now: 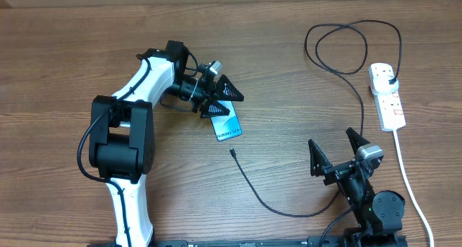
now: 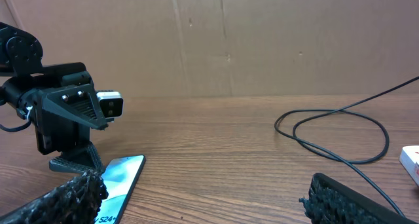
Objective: Plug charger to phone and switch on socket
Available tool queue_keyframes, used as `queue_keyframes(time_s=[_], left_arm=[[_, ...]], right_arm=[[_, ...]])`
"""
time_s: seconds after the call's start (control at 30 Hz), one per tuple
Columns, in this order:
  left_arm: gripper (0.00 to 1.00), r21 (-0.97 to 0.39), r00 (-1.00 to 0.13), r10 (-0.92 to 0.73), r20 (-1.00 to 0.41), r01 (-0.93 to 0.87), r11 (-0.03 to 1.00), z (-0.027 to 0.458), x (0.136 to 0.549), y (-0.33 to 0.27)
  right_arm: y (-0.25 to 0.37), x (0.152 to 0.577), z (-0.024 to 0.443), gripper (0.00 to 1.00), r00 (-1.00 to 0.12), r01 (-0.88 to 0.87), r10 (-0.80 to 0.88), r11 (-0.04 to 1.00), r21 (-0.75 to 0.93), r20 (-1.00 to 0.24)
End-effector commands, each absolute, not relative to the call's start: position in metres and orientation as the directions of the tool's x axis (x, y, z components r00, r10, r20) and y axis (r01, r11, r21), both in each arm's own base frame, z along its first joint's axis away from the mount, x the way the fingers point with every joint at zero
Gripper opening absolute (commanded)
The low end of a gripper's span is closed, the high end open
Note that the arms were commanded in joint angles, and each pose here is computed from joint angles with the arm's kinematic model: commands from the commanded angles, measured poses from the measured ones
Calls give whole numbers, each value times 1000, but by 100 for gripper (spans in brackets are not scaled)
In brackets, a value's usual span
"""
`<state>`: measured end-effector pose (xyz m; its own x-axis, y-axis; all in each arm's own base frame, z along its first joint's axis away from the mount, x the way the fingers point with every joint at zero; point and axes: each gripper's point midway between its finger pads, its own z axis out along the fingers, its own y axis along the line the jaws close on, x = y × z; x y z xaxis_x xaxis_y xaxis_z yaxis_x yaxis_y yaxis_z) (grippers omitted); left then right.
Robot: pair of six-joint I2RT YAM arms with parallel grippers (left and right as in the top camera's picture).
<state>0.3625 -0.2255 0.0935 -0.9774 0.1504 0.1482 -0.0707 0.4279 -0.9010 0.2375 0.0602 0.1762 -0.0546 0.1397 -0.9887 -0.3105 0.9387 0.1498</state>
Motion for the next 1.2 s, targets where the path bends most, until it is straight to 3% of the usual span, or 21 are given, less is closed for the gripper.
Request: queue_keyframes(time_s=[0.0, 0.3, 0.53, 0.8, 1.17], left_arm=[[92, -911, -977, 152, 150, -77, 405, 92, 362, -222], [91, -947, -978, 142, 153, -105, 303, 109, 365, -223], [91, -945, -975, 132, 178, -132, 300, 111, 363, -216], [91, -979, -981, 147, 128, -102, 177, 131, 362, -220], [91, -984, -983, 154, 103, -78, 161, 134, 360, -221]], right_arm=[[60, 238, 174, 100, -51, -306, 139, 940, 148, -989], [60, 238, 174, 100, -51, -306, 139, 940, 148, -989], [60, 238, 174, 100, -51, -306, 139, 940, 148, -989], [60, 238, 174, 100, -51, -306, 139, 940, 148, -989], [60, 238, 174, 100, -51, -306, 139, 940, 148, -989]])
